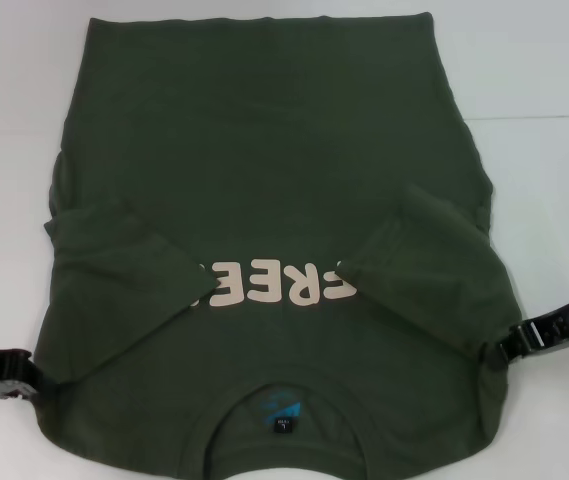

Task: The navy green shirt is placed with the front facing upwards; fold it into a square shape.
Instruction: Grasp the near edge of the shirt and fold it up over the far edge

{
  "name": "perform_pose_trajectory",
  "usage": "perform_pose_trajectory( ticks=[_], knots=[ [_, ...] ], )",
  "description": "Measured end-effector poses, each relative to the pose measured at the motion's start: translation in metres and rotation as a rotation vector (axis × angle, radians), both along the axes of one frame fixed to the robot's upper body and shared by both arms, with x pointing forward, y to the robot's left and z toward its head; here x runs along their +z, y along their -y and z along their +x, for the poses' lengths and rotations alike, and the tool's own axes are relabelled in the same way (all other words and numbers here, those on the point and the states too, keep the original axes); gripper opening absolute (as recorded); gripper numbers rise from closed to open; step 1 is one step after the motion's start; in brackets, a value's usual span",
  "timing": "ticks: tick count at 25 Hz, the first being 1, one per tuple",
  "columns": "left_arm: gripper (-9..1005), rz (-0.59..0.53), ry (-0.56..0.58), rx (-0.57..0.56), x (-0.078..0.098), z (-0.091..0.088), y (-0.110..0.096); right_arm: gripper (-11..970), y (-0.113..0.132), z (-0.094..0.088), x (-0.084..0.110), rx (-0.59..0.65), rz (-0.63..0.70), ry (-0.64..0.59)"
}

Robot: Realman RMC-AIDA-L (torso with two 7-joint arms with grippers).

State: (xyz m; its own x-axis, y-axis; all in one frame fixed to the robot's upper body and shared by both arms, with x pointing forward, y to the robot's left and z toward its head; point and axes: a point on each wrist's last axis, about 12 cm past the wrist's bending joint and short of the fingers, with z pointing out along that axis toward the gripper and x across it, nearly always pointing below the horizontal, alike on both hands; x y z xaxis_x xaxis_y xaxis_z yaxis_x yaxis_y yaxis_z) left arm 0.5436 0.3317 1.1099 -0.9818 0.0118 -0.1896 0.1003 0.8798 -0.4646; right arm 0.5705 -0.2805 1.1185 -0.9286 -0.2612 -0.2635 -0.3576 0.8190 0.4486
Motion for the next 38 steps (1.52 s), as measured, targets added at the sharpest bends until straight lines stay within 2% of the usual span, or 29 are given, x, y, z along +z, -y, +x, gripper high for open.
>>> perform_pose_trajectory(
  ticks=[5, 10, 15, 19, 22, 26, 30, 34, 38],
  knots=[
    [29, -0.031, 0.082, -0.05, -0.005, -0.005, -0.005, 24, 0.013, -0.012, -0.009, -0.006, 0.099, 0.041],
    [29, -0.159, 0.229, -0.071, -0.015, -0.015, -0.016, 24, 0.027, -0.029, -0.035, -0.019, 0.19, 0.104],
    [29, -0.204, 0.313, -0.106, -0.028, -0.028, -0.022, 24, 0.04, -0.052, -0.048, -0.009, 0.325, 0.234],
    [29, -0.206, 0.366, -0.135, -0.033, -0.035, -0.025, 24, 0.056, -0.072, -0.052, -0.021, 0.407, 0.338],
    [29, -0.214, 0.448, -0.168, -0.035, -0.043, -0.028, 24, 0.065, -0.086, -0.055, -0.018, 0.449, 0.439],
    [29, -0.221, 0.588, -0.251, -0.037, -0.053, -0.028, 24, 0.071, -0.104, -0.064, 0.01, 0.468, 0.582],
    [29, -0.212, 0.649, -0.315, -0.042, -0.059, -0.025, 24, 0.07, -0.118, -0.075, 0.052, 0.463, 0.687],
    [29, -0.202, 0.711, -0.378, -0.047, -0.068, -0.023, 24, 0.072, -0.128, -0.08, 0.039, 0.455, 0.742],
    [28, -0.194, 0.748, -0.393, -0.05, -0.076, -0.026, 24, 0.08, -0.141, -0.082, 0.005, 0.443, 0.775]
  ],
)
